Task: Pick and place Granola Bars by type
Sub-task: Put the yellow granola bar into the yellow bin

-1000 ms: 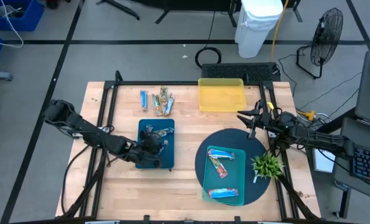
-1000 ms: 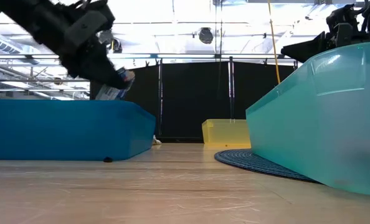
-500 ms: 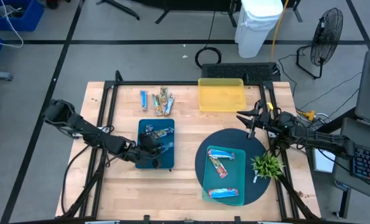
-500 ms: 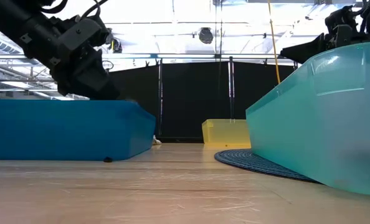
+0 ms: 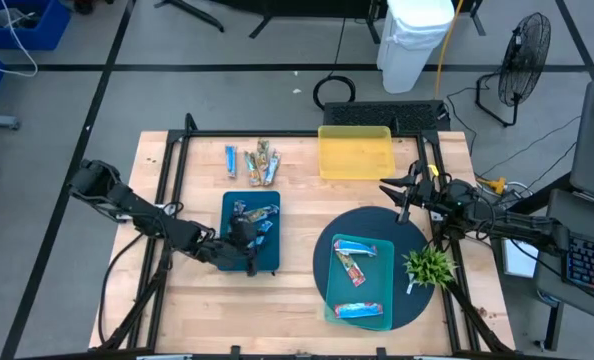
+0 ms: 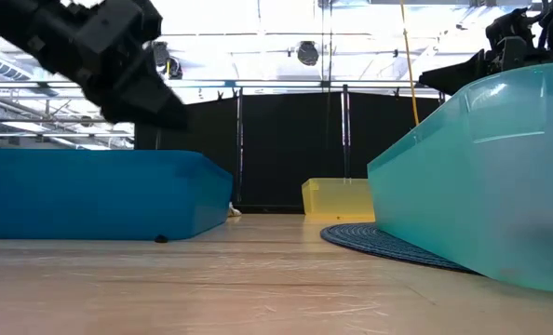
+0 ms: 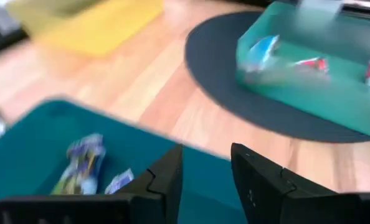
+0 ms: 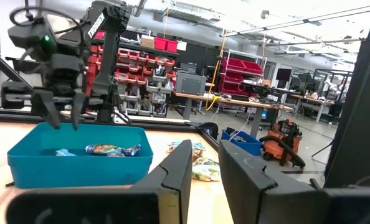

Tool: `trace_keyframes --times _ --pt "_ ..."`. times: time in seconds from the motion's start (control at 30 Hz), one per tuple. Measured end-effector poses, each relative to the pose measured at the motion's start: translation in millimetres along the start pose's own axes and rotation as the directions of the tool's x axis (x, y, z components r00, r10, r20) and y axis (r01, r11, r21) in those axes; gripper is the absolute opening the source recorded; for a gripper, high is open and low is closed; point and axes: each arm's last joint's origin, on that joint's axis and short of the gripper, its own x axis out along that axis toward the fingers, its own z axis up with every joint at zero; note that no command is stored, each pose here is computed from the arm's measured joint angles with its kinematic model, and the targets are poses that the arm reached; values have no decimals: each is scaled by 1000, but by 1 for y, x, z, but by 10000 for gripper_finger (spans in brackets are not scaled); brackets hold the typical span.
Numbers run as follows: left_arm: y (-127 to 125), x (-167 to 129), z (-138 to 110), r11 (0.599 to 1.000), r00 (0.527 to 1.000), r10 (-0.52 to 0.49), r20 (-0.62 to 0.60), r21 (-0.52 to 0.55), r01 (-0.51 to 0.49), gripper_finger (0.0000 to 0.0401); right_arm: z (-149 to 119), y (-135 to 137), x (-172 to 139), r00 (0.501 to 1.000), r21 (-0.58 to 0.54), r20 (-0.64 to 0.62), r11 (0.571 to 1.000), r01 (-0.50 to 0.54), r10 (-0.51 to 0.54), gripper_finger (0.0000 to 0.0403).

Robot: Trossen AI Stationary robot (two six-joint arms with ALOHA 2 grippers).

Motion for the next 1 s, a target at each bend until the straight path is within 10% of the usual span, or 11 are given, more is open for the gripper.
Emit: trace_keyframes --times 0.23,0.53,1.0 --pt "38 -18 -5 1000 999 2 42 23 -3 142 0 0 0 1000 0 0 1000 0 0 71" --pt "105 -59 -43 968 906 -236 353 7 249 147 0 0 0 1000 0 -4 1000 -1 1 71" --pt "119 -82 -42 958 889 -285 359 109 264 148 0 0 0 1000 0 -2 1000 0 0 71"
